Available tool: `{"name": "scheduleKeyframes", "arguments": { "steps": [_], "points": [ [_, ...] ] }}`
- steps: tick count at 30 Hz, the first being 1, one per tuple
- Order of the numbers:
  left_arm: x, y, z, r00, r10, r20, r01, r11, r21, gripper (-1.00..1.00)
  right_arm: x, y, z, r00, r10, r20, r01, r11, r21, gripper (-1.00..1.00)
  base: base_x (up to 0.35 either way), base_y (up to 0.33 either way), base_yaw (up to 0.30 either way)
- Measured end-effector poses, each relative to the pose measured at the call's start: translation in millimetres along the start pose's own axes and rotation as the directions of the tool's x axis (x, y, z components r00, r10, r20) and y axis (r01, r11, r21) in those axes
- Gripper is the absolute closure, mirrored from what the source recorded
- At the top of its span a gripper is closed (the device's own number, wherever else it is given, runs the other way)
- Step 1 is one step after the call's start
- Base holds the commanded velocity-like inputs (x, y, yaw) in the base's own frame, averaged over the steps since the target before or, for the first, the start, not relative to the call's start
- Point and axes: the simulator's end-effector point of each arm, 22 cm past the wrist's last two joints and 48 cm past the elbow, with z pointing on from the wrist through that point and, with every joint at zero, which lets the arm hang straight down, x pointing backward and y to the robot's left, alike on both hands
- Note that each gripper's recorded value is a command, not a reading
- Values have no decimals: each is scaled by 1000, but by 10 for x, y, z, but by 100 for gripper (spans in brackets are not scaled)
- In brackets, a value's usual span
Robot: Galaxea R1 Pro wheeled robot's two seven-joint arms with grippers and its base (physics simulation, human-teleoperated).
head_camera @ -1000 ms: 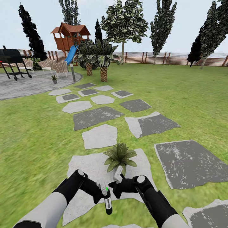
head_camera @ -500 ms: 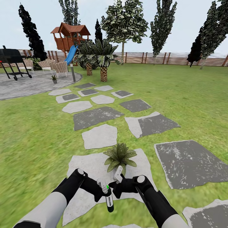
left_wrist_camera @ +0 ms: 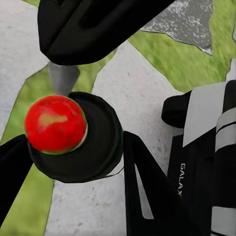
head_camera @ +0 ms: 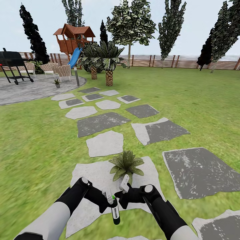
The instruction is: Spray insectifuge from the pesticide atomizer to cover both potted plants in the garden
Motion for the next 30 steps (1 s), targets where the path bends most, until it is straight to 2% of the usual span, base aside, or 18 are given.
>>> {"name": "scheduleKeyframes", "arguments": {
  "steps": [10,14,16,21,22,26,30],
  "points": [
    [0,-4,1,1000,0,0,0,1000,2,100,4,2,1,1000,1,-1,-1,1000,-1,100,0,0,0],
    [128,21,-9,1000,-5,-27,5,1000,-6,100,1,1,1,1000,0,0,0,1000,0,100,0,0,0],
    [344,103,-111,998,-26,-56,24,999,-26,100,0,1,1,1000,0,0,0,1000,0,100,0,0,0],
    [888,360,-503,989,-77,-125,65,993,-97,100,13,3,4,1000,2,-2,-2,1000,-1,100,0,0,0],
    [955,397,-564,988,-85,-131,71,992,-108,100,16,3,5,1000,2,-3,-2,1000,-1,-100,0,0,0],
    [1031,516,-644,986,-104,-133,83,984,-157,100,48,-17,-4,1000,5,-8,-5,1000,4,-100,0,0,0],
    [1135,847,-684,983,-134,-126,87,943,-321,100,299,-155,-80,999,21,-45,-20,999,32,-100,0,0,0]
  ]
}}
